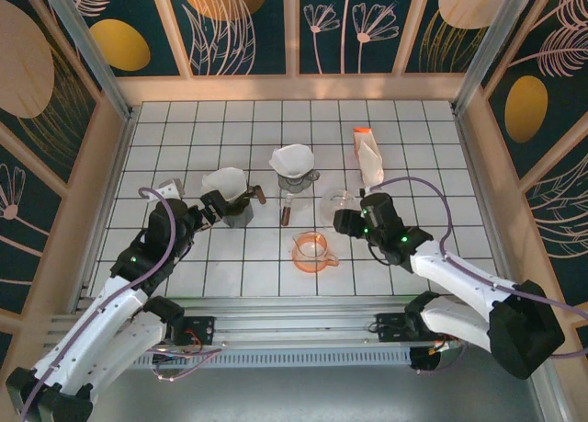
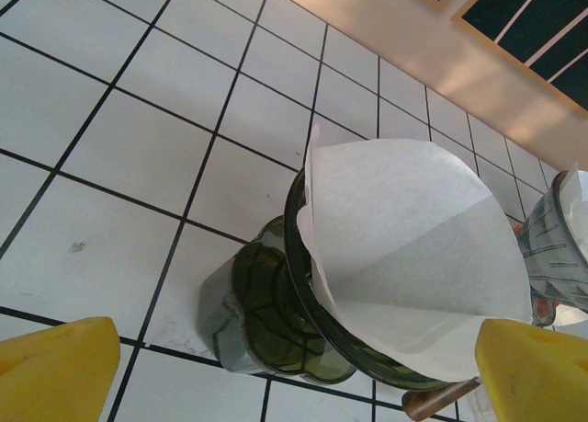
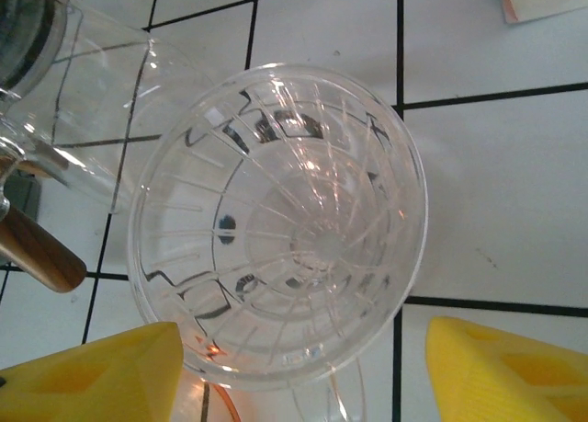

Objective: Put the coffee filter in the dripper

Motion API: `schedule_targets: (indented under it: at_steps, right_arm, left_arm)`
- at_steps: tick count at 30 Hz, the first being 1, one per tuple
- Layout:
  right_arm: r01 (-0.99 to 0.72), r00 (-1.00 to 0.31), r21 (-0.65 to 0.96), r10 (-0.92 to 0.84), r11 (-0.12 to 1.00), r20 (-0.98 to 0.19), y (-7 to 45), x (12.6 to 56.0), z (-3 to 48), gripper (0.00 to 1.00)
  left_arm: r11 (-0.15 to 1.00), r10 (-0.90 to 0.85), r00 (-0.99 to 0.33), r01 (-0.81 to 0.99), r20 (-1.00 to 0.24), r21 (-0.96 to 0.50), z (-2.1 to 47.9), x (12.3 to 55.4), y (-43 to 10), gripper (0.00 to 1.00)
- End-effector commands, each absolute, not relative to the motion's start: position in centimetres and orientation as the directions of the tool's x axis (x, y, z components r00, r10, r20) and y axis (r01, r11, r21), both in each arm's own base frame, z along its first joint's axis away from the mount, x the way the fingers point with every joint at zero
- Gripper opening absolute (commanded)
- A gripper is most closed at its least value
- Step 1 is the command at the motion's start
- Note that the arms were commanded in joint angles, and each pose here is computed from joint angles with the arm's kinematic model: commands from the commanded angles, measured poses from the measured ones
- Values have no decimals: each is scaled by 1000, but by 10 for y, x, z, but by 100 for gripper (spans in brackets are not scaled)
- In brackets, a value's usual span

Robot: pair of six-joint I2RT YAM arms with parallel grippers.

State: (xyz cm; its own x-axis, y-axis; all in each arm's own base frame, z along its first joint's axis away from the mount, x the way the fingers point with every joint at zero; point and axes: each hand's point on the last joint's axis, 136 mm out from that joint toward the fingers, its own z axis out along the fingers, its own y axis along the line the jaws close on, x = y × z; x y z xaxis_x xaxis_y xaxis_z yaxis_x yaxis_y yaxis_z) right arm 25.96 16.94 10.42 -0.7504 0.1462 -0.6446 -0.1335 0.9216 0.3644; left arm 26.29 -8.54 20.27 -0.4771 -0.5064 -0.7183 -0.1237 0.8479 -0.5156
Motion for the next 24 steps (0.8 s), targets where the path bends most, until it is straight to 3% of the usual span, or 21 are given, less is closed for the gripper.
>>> schedule_targets:
  at_steps: [1, 8, 24]
  right_arm:
    - [-106, -762, 326, 134, 939, -634, 163, 252, 107, 68]
    - [-112, -792, 288, 90, 951, -605, 164, 240, 92, 60]
    - [-156, -774, 204, 8, 966, -633, 181, 275, 88, 46]
  left_arm:
    - [838, -521, -461, -119, -718, -532, 207, 264, -84, 99]
    - [836, -523, -463, -119, -715, -535, 206, 265, -86, 99]
    - [838, -522, -466, -123, -715, -531, 207, 264, -85, 99]
